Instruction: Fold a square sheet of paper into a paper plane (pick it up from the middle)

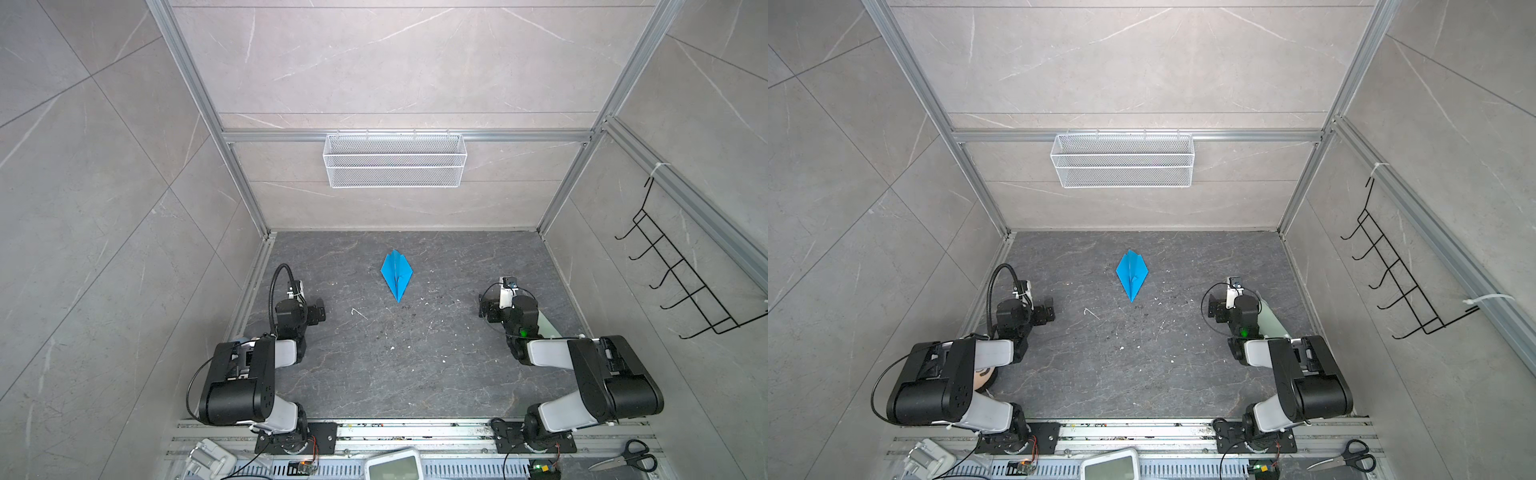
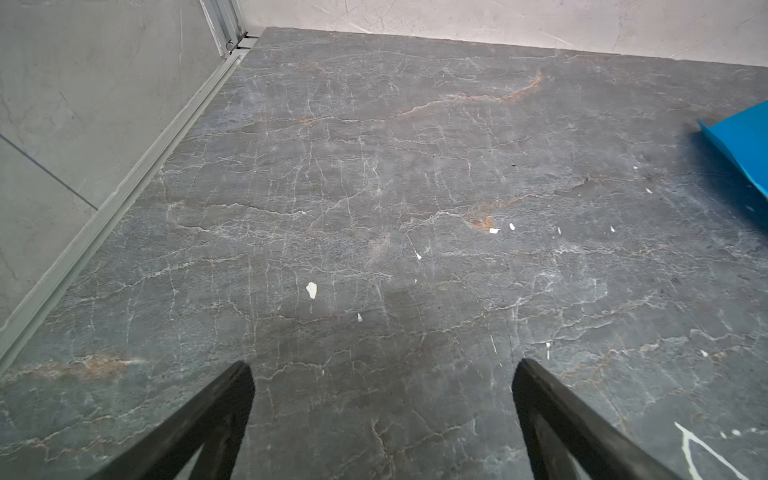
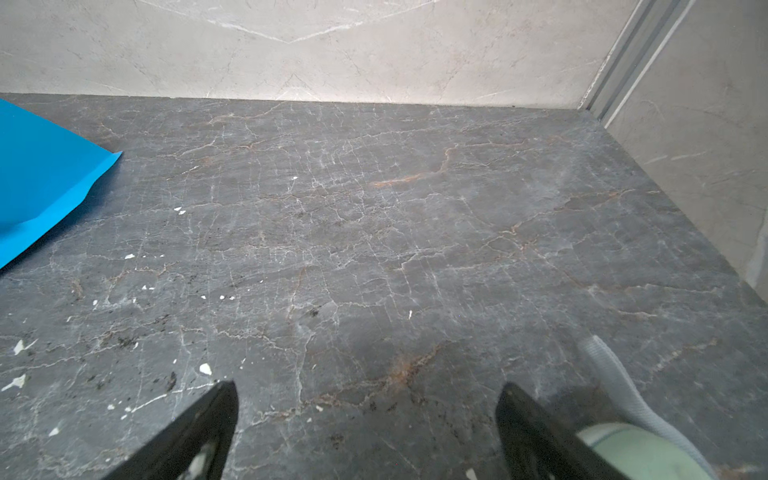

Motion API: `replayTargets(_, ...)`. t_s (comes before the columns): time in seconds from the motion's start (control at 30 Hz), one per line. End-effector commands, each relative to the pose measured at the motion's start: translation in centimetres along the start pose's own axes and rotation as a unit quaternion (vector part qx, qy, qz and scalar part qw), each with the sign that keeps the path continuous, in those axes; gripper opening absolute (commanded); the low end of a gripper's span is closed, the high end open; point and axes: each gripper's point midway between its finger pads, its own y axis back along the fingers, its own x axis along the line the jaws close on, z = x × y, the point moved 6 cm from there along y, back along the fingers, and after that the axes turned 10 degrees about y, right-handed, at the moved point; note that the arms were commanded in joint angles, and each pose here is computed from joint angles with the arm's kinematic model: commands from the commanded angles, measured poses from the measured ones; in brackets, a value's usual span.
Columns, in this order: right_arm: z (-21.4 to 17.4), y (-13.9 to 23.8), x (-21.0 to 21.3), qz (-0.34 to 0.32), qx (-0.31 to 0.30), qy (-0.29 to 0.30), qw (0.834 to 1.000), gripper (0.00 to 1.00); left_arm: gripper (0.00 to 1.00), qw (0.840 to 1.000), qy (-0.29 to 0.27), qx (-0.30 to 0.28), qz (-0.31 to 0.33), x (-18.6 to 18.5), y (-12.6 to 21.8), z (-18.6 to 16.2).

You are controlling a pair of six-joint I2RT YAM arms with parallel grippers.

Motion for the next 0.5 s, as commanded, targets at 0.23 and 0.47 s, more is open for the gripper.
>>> replayTargets(0.23, 0.73, -0.22, -0.02, 0.003, -0.015, 0.003, 1.0, 0.99, 1.0, 0.999, -0.004, -0.037, -0.01, -0.15, 0.01, 1.31)
replayTargets(0.47, 0.71, -0.22, -0.03, 0.003, -0.014, 0.003, 1.0, 0.99, 1.0, 0.999, -0.003, -0.038, -0.01, -0.12, 0.0, 1.38)
